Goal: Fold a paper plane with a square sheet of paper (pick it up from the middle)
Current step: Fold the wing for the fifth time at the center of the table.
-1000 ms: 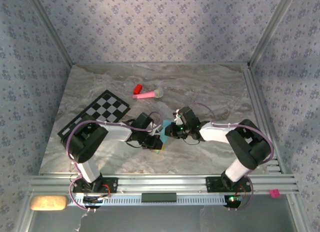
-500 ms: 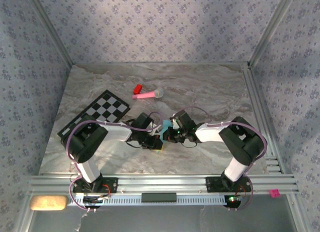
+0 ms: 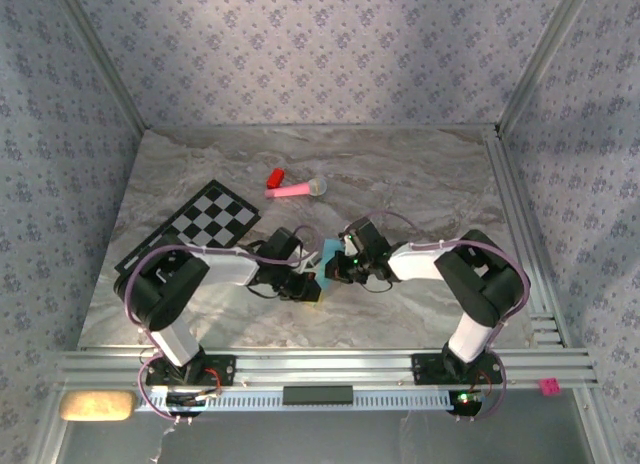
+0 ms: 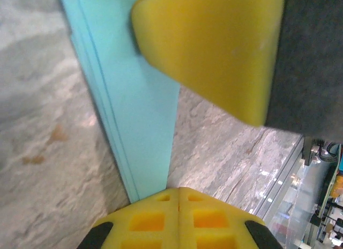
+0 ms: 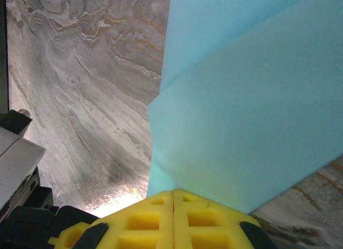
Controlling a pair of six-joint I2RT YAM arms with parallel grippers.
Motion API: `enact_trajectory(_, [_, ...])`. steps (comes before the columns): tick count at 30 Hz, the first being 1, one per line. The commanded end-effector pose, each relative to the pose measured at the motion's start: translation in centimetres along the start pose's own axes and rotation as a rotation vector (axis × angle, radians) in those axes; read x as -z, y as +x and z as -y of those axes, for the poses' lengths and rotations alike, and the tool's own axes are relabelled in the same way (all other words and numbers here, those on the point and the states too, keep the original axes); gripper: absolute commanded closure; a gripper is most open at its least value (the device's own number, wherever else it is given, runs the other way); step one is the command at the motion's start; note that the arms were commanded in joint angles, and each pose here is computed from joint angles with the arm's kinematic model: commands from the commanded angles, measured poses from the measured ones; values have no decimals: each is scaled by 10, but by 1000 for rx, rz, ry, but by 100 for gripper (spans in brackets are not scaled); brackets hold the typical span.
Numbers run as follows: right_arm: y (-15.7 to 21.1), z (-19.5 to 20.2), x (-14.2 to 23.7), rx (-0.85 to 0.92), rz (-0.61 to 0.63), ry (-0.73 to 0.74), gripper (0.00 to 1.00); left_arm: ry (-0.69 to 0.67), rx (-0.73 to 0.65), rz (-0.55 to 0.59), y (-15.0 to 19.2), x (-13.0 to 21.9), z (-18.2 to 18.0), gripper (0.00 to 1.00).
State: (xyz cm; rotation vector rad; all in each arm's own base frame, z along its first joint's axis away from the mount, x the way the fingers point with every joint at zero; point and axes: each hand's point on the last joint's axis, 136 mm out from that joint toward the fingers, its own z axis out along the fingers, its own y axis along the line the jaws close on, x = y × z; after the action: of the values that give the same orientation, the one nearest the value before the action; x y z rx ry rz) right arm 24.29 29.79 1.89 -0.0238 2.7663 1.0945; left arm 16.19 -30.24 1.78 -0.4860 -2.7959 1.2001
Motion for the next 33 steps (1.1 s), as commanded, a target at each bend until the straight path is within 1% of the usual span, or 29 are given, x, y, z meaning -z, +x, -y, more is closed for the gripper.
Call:
enact_trajectory(1, [5,52,-5,-81,1,189,94,-52,41,-71,28,3,-16,93])
enact_trajectory(8, [7,55,-6,-87,-8,200,95,-82,65,-70,42,7,-28,95])
enact_trajectory(11, [6,54,-6,-87,-7,196,95,-93,80,-68,49,10,-33,98])
enact_trajectory(12, [6,54,-6,-87,-7,196,95,-89,83,-65,50,11,-32,100])
enact_trajectory(13, [6,53,-6,-86,-7,195,95,-70,86,-55,49,13,-28,100])
enact_trajectory(16, [6,53,-5,-88,-8,190,95,36,60,18,34,26,0,100])
enact_trajectory(19, [5,51,-5,-92,-6,178,95,98,10,101,12,44,26,100])
enact_trajectory(22, [4,48,-6,-94,-1,164,95,132,-11,116,-8,52,40,100])
enact_trajectory(26, [3,47,-6,-99,-1,155,94,85,11,111,-34,41,32,100])
enact_trajectory(33, [3,47,-6,-93,3,147,94,63,49,123,-56,22,21,100])
